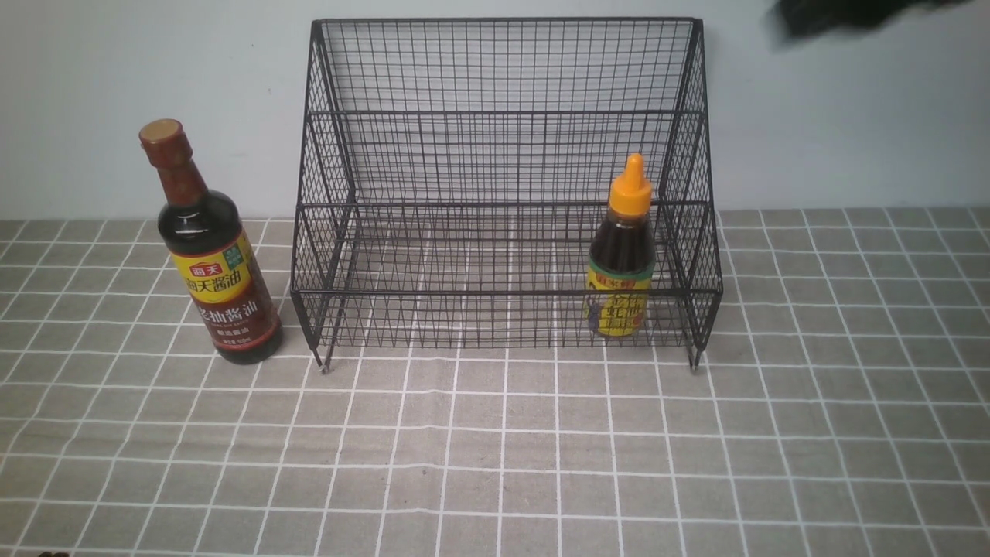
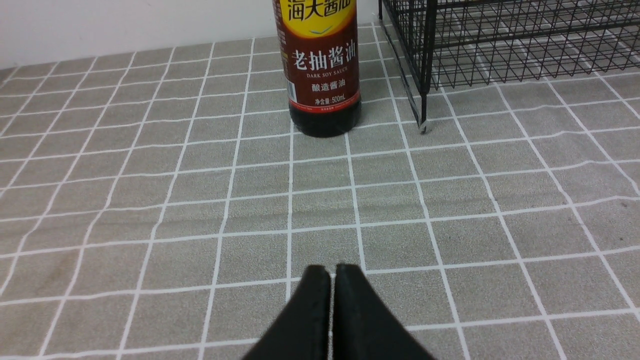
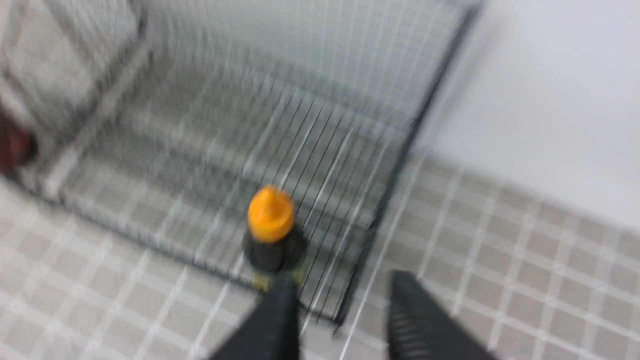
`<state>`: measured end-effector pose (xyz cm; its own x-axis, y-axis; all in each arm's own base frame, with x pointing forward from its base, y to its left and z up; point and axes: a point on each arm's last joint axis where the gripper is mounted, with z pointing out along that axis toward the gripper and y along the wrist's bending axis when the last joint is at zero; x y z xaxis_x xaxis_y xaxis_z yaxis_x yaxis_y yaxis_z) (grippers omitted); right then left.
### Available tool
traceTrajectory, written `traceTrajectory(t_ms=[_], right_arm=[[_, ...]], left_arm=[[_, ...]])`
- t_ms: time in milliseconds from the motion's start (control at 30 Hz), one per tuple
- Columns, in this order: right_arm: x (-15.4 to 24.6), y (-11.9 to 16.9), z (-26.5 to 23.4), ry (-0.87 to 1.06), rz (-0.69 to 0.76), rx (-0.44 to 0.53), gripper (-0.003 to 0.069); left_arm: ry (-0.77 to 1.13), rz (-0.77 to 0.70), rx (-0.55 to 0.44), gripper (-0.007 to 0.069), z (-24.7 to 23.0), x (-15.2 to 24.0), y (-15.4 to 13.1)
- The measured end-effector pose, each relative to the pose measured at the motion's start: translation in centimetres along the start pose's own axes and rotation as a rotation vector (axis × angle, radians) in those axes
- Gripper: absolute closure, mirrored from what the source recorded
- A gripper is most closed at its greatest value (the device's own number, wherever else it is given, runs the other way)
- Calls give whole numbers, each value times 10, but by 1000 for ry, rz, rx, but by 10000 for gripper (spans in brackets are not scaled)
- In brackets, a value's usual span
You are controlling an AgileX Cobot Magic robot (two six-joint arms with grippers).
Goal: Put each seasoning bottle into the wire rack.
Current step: Use the left arm to grab the condiment bottle closest to it
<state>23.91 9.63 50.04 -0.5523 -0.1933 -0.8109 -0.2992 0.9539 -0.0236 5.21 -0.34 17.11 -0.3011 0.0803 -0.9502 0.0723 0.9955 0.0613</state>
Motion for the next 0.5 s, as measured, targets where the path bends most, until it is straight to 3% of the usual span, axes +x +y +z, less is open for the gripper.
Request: traceTrajectory(t_ms=[67, 100, 133, 167, 333, 500], right_arm=[[10, -9, -47, -91, 39, 29, 601], [12, -10, -51, -99, 38, 32, 608], [31, -17, -89, -161, 73, 54, 648], [34, -18, -93, -167, 73, 57, 648], [120, -30, -161, -429, 103, 43, 671], [209, -31, -169, -743, 86, -13, 671]], left_arm=[[0, 0, 0, 632, 0, 0, 0], [0, 0, 0, 632, 0, 0, 0], [0, 0, 0, 632, 0, 0, 0], [0, 0, 0, 632, 0, 0, 0], [0, 0, 0, 632, 0, 0, 0], [0, 0, 0, 632, 0, 0, 0]])
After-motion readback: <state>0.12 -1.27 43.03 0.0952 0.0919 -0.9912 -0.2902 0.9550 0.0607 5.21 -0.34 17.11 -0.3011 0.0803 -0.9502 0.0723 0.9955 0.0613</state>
